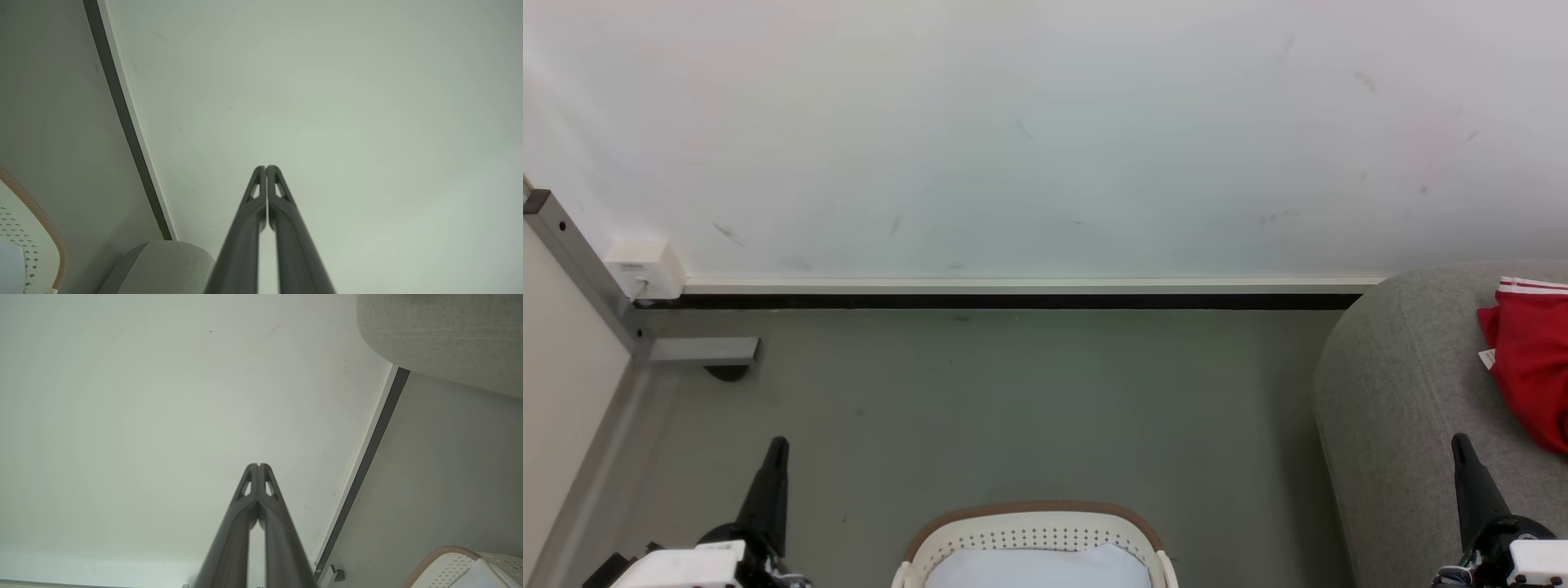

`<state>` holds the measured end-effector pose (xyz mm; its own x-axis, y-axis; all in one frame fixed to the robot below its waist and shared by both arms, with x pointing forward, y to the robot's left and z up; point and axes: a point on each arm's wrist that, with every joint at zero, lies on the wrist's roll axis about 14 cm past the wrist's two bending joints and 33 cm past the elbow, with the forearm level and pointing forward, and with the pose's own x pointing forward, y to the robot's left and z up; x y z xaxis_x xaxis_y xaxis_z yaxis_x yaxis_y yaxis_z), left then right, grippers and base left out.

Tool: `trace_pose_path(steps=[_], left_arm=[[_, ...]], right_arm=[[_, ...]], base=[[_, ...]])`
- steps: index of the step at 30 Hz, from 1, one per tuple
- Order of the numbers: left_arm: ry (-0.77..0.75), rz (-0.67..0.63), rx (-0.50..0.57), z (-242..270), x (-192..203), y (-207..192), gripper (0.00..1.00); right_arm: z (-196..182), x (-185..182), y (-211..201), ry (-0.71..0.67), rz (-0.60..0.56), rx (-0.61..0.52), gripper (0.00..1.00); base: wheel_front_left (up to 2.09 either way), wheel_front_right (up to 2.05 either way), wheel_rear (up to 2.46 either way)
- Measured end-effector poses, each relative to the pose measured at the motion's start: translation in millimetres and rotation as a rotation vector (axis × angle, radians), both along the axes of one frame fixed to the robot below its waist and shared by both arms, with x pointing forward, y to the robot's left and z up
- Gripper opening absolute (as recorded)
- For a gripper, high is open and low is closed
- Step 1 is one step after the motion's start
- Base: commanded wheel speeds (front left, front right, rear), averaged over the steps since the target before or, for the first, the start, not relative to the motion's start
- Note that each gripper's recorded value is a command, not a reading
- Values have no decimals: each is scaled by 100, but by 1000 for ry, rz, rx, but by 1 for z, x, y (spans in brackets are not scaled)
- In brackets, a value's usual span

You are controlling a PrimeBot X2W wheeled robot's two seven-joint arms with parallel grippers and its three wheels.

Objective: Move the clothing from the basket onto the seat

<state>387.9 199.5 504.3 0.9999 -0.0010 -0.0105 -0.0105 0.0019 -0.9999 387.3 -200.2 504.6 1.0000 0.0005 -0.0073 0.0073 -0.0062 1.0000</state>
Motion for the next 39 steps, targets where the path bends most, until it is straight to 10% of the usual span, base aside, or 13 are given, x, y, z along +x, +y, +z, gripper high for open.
trace_pose_path(steps=[39], left_arm=[[0, 0, 0, 0, 0, 0, 0]], right_arm=[[0, 0, 0, 0, -1, 0, 0]], base=[[0, 0, 0]])
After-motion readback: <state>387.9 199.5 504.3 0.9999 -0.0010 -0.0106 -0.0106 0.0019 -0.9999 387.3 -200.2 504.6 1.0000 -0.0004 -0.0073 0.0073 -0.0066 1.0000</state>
